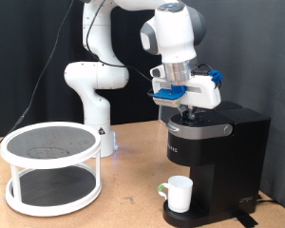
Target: Make a cup of coffee with the keurig machine
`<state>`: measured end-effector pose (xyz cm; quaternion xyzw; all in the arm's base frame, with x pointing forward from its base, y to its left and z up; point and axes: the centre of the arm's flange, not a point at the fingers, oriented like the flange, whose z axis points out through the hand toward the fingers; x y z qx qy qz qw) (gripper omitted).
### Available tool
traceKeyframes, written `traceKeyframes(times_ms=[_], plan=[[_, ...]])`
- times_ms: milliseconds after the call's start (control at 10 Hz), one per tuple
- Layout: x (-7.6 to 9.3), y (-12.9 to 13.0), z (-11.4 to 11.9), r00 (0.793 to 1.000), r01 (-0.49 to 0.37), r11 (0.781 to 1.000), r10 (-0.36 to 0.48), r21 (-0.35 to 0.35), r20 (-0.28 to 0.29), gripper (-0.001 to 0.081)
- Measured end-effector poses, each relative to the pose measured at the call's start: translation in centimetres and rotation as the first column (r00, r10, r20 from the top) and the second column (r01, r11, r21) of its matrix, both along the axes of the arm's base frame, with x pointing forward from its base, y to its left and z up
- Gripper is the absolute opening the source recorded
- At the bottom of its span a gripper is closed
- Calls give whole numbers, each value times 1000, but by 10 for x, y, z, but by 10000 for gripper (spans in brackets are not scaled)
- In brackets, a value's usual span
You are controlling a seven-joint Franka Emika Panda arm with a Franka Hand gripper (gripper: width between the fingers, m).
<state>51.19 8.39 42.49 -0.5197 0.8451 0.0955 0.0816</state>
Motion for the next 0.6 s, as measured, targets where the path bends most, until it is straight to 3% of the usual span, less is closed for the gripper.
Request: traceKeyframes(times_ms=[600], plan=[[15,-10,-6,988,48,996,-36,77,-150,0]])
